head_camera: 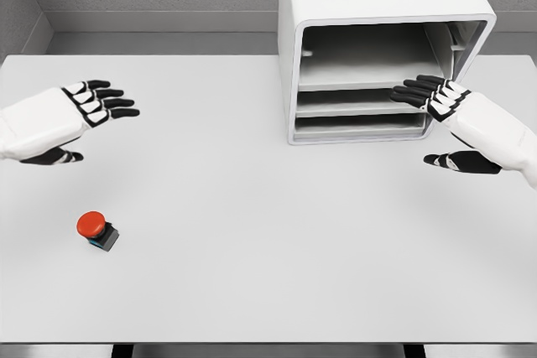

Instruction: Slide open multi-storey tabletop storage cabinets and put open load switch and slide close multi-storey tabletop storage cabinets

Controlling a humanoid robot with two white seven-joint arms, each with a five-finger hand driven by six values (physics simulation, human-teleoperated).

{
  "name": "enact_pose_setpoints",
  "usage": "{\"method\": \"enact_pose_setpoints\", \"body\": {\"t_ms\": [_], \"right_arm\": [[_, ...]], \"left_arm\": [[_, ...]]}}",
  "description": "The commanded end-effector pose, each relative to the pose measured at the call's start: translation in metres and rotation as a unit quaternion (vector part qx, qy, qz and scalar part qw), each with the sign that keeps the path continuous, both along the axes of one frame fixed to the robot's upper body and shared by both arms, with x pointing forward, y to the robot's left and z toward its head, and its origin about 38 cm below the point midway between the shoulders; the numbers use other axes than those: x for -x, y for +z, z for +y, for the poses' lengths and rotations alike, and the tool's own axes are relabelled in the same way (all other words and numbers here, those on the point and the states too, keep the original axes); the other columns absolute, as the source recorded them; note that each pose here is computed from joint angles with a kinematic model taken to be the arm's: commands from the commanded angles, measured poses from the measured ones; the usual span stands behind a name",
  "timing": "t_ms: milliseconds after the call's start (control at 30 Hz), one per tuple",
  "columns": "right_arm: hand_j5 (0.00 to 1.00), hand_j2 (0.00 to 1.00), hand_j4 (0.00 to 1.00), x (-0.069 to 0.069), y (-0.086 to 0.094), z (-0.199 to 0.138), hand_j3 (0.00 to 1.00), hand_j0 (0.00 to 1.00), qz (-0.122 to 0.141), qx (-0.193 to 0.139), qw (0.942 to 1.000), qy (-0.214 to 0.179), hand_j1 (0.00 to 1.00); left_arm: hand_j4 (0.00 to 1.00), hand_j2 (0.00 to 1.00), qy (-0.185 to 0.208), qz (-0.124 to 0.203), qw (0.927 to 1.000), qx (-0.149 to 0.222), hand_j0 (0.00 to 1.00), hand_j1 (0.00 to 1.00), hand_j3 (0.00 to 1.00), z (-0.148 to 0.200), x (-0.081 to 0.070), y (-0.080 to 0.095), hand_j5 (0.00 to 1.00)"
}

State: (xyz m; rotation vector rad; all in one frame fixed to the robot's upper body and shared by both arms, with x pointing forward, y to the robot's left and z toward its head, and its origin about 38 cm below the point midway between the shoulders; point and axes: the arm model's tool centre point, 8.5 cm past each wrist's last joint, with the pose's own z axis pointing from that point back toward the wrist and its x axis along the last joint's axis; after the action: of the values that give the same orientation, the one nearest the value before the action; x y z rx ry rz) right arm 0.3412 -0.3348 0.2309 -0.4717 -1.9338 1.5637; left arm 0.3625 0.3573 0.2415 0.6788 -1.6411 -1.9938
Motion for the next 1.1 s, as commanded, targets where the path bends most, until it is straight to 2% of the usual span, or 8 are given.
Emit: {"method": "enact_pose_setpoints", "body": {"t_ms": [0, 267, 367, 533, 633, 767, 900, 1067], "right_arm": [[1.0, 1.0, 1.0, 0.0, 0.001, 0.0, 1.0, 1.0, 0.001, -0.002, 1.0, 0.0, 1.0], [1.0, 1.0, 1.0, -0.003, 0.006, -0.008, 1.0, 1.0, 0.008, -0.038, 0.9992, -0.007, 1.0], [1.0, 1.0, 1.0, -0.002, -0.003, 0.002, 1.0, 1.0, 0.063, 0.047, 0.9965, 0.029, 1.0], [0.95, 0.95, 0.95, -0.013, 0.012, 0.009, 0.95, 0.95, 0.044, 0.105, 0.9928, 0.038, 0.95], [0.95, 0.95, 0.95, -0.022, 0.014, 0.028, 0.95, 0.95, 0.039, 0.139, 0.9875, 0.064, 0.95], [0.95, 0.95, 0.95, -0.034, 0.032, 0.029, 0.95, 0.95, 0.013, 0.153, 0.9863, 0.059, 0.95], [0.95, 0.95, 0.95, -0.066, 0.027, 0.039, 0.95, 0.95, 0.022, 0.15, 0.9871, 0.053, 0.95], [0.95, 0.95, 0.95, -0.077, 0.016, 0.041, 0.95, 0.95, 0.038, 0.151, 0.9867, 0.048, 0.95]], "left_arm": [[1.0, 1.0, -0.002, 0.004, 1.0, -0.004, 1.0, 1.0, 1.0, -0.001, 0.001, -0.001, 1.0], [1.0, 1.0, 0.009, 0.005, 0.9988, -0.049, 1.0, 1.0, 1.0, 0.016, 0.002, 0.012, 1.0], [1.0, 1.0, 0.013, 0.005, 0.998, -0.062, 1.0, 1.0, 1.0, 0.022, 0.003, 0.017, 1.0], [1.0, 1.0, 0.017, 0.011, 0.9975, -0.068, 1.0, 1.0, 1.0, 0.028, 0.005, 0.017, 1.0], [1.0, 1.0, 0.022, 0.059, 0.9969, -0.048, 1.0, 1.0, 1.0, 0.036, 0.012, 0.008, 1.0], [1.0, 1.0, 0.027, 0.095, 0.9947, -0.029, 1.0, 1.0, 1.0, 0.04, 0.019, -0.001, 1.0], [1.0, 1.0, 0.027, 0.125, 0.9912, -0.034, 1.0, 1.0, 1.0, 0.042, 0.028, -0.018, 1.0], [1.0, 1.0, 0.022, 0.137, 0.9895, -0.04, 1.0, 1.0, 1.0, 0.041, 0.034, -0.027, 1.0]]}}
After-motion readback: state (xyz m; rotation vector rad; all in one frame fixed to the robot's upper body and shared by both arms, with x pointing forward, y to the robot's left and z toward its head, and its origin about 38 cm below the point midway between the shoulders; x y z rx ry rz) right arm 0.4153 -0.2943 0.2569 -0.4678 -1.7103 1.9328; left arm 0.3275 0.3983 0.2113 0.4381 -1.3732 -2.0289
